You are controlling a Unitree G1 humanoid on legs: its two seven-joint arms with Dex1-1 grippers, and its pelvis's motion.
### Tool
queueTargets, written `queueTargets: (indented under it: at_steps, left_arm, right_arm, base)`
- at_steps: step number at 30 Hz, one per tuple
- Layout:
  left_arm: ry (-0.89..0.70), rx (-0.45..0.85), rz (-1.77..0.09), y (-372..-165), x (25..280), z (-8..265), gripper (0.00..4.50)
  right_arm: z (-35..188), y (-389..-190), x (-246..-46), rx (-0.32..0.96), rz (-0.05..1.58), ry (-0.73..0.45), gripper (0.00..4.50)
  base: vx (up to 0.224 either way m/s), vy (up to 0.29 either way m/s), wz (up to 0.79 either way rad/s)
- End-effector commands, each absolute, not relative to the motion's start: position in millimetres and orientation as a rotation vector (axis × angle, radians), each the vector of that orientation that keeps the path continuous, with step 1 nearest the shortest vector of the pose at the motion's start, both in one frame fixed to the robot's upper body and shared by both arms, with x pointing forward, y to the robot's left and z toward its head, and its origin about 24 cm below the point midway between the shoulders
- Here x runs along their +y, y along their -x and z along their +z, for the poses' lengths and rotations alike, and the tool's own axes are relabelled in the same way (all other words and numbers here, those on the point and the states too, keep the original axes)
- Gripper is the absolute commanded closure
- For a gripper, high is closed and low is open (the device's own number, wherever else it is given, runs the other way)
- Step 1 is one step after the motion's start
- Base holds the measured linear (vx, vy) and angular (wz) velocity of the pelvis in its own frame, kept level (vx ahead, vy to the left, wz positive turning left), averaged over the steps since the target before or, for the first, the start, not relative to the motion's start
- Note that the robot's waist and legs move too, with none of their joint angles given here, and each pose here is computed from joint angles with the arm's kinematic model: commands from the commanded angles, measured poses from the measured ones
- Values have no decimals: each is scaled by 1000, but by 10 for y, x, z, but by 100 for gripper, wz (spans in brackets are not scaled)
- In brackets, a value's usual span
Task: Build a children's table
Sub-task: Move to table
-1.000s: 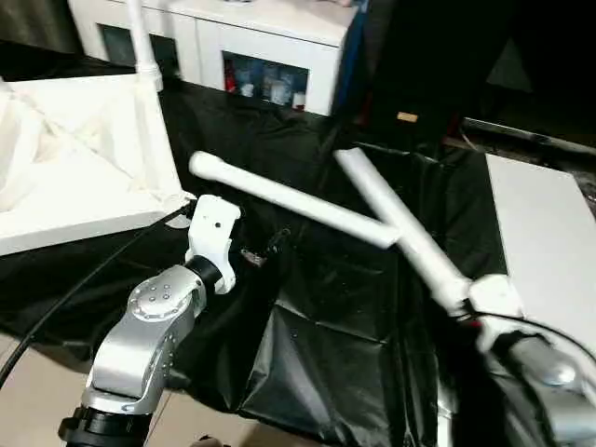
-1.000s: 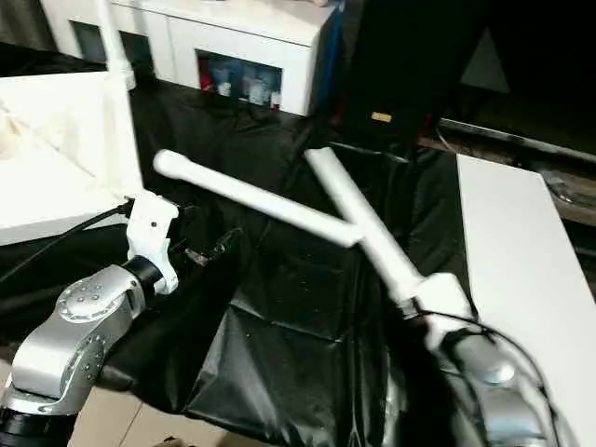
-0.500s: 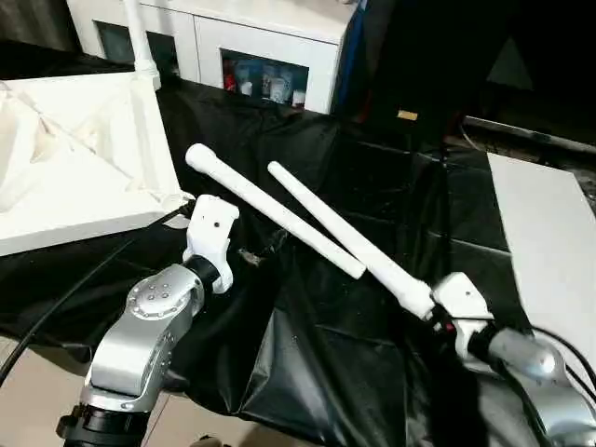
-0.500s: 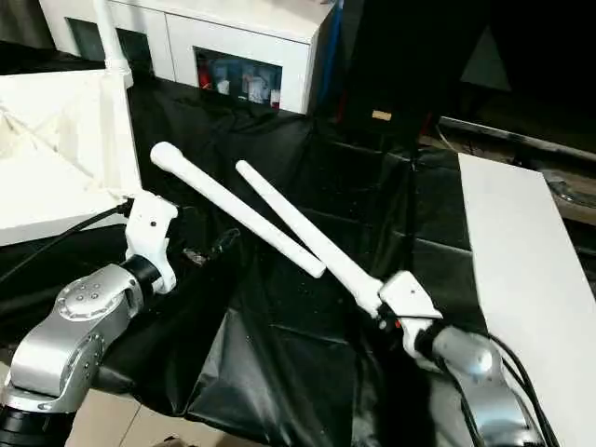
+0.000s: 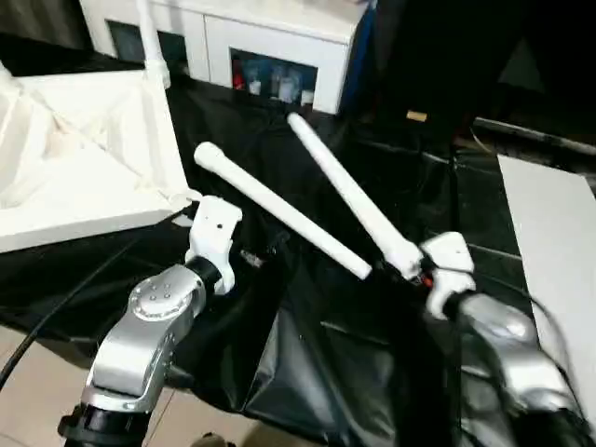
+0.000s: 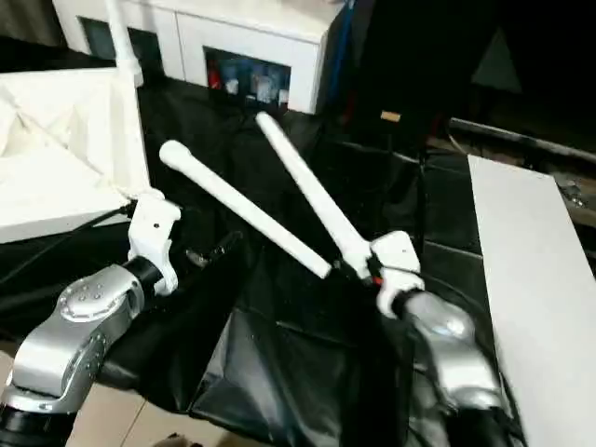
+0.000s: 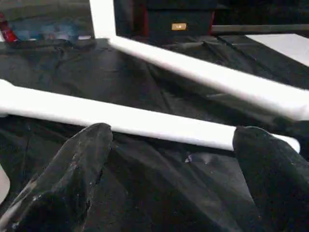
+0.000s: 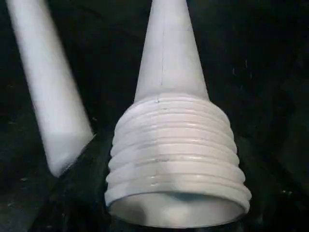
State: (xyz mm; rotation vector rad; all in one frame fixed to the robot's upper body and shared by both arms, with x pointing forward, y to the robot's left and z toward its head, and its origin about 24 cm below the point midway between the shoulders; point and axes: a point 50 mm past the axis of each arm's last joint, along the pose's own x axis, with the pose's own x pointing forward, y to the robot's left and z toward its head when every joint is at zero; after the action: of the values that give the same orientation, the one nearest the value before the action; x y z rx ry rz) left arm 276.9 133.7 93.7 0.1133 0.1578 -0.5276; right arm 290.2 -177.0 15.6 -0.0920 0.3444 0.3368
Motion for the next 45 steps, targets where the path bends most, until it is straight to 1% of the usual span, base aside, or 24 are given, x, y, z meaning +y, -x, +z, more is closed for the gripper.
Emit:
queueTargets:
  at_steps: [1,4,9,12,13,14,17,18,19,22,24,25,26,27,28,30,33,34,35,36,38,40,44,45]
  left_arm:
    - [-129,141,-548,-2775,1308,988,0]
    - [-131,143,-553,-2761,1314,989,0]
    - [-143,136,-601,-2744,1288,990,0]
    - [-131,132,-622,-2722,1280,990,0]
    - [-127,132,-625,-2719,1280,988,0]
    - [-114,132,-637,-2710,1276,982,0]
    - [-84,129,-636,-2700,1269,976,0]
    - [-110,116,-614,-2711,1278,978,0]
    - [-111,116,-613,-2711,1278,978,0]
    - [-134,132,-573,-2732,1299,954,0]
    - [-113,112,-535,-2754,1317,981,0]
    - [-113,112,-535,-2754,1317,981,0]
    - [-110,101,-527,-2756,1323,993,0]
    - [-108,89,-508,-2758,1342,1011,0]
    - [-102,76,-491,-2763,1357,1028,0]
    - [-103,65,-472,-2772,1376,1045,0]
    - [-110,66,-450,-2785,1390,1039,0]
    - [-110,66,-450,-2785,1390,1039,0]
    - [-106,67,-441,-2794,1396,1036,0]
    - [-108,60,-422,-2811,1408,1038,0]
    - [-106,54,-413,-2821,1417,1043,0]
    - [-116,36,-372,-2840,1460,1064,0]
    - [-125,26,-376,-2832,1462,1082,0]
    - [-120,26,-365,-2827,1459,1092,0]
  right_arm:
    - [149,-2893,-1805,379,284,65,163]
    - [136,-2863,-1794,394,295,68,163]
    - [90,-2792,-1849,449,309,127,163]
    - [96,-2734,-1894,455,311,126,163]
    - [97,-2724,-1899,456,312,122,134]
    - [100,-2695,-1907,458,317,104,116]
    - [110,-2677,-1901,451,322,87,116]
    - [131,-2679,-1890,442,326,70,92]
    - [132,-2680,-1890,441,327,70,82]
    - [195,-2695,-1866,410,334,41,56]
    - [351,-2714,-1839,339,348,10,36]
    - [351,-2714,-1839,339,348,10,36]
    - [425,-2720,-1844,314,340,15,29]
    - [584,-2724,-1838,262,337,-5,22]
    - [665,-2728,-1838,237,329,4,11]
    - [807,-2734,-1828,192,320,27,4]
    - [933,-2743,-1801,126,315,25,4]
    - [933,-2743,-1801,126,315,25,4]
    - [958,-2758,-1795,112,300,-6,4]
    - [1000,-2788,-1775,90,269,-69,4]
    - [1012,-2807,-1746,84,249,-124,4]
    - [997,-2796,-1661,103,267,-129,4]
    - [992,-2798,-1600,106,274,-141,4]
    - [984,-2805,-1540,109,284,-151,4]
  base:
    - [0,0,0]
    - [0,0,0]
    - [0,0,0]
    - [0,0,0]
    - [0,0,0]
    - [0,0,0]
    - [0,0,0]
    - [0,0,0]
    - [0,0,0]
    - [0,0,0]
    - [0,0,0]
    - [0,0,0]
    - [0,0,0]
    - [0,0,0]
    - [0,0,0]
    - [0,0,0]
    - [0,0,0]
    - [0,0,0]
    - [-8,95,-7]
    - [-23,161,-19]
    - [-29,186,-30]
    - [-52,224,-46]
    - [-47,207,-60]
    - [-24,184,-57]
